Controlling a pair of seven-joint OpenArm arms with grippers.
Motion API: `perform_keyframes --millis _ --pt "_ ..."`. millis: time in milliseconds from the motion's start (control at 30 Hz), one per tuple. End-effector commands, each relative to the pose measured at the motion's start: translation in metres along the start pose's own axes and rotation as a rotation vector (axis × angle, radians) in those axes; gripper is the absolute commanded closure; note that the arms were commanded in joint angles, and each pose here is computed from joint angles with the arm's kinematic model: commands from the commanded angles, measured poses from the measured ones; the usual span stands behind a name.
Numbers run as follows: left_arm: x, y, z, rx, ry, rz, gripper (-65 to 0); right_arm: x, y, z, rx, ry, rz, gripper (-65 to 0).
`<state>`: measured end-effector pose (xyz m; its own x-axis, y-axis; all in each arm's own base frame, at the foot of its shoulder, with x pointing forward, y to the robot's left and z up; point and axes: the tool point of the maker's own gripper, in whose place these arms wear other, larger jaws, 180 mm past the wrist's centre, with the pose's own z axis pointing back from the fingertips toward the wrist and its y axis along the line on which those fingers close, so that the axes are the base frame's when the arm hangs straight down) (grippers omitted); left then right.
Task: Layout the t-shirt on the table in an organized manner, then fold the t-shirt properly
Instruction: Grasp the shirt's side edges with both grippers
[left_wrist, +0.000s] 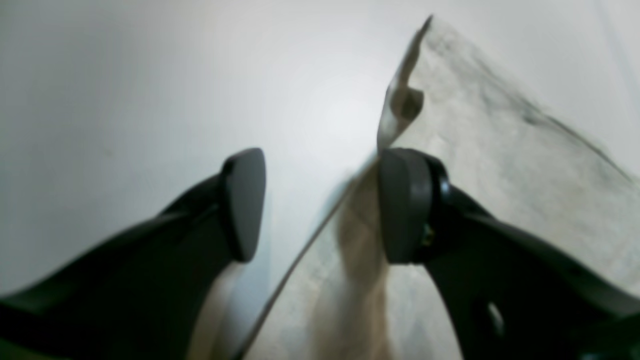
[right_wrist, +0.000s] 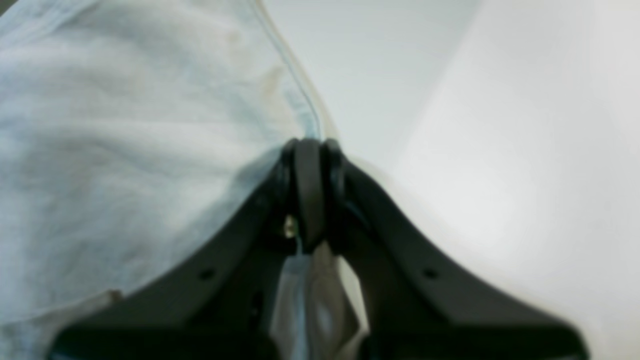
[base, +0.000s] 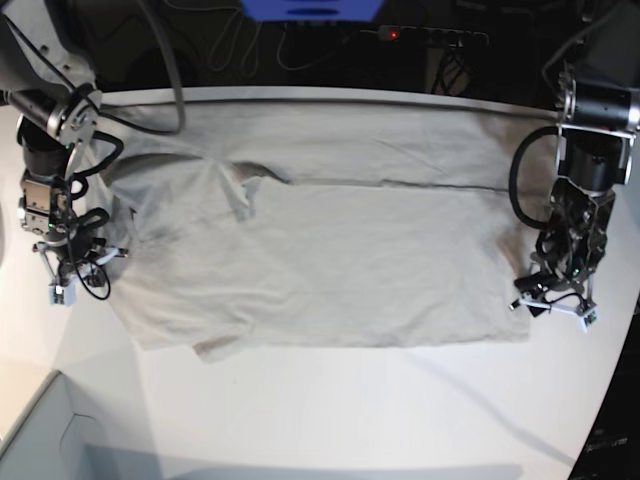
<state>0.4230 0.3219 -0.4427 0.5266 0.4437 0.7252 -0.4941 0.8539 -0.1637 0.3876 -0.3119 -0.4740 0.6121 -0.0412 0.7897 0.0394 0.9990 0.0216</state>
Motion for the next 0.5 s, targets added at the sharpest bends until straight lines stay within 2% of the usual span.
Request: perform_keyframes --millis 0,100,233,467 --pt "0.038 -0.013 0.003 -0.034 -0.087 0.006 -34.9 -0.006 -0.002 0.001 0.007 0.050 0.023 0.0" --pt "0.060 -0.039 0.014 -0.104 -0.151 -0.011 -34.9 -0.006 -0.002 0.001 0.008 0.050 0.023 0.0" --pt "0.065 -0.054 0.023 -0.147 -0.183 -0.020 -34.9 -0.006 -0.002 0.001 0.008 0.050 0.023 0.0" --pt "0.021 -0.030 0.000 -0.051 -0.055 0.012 -34.9 -0.006 -0.002 0.001 0.008 0.050 0.023 0.0"
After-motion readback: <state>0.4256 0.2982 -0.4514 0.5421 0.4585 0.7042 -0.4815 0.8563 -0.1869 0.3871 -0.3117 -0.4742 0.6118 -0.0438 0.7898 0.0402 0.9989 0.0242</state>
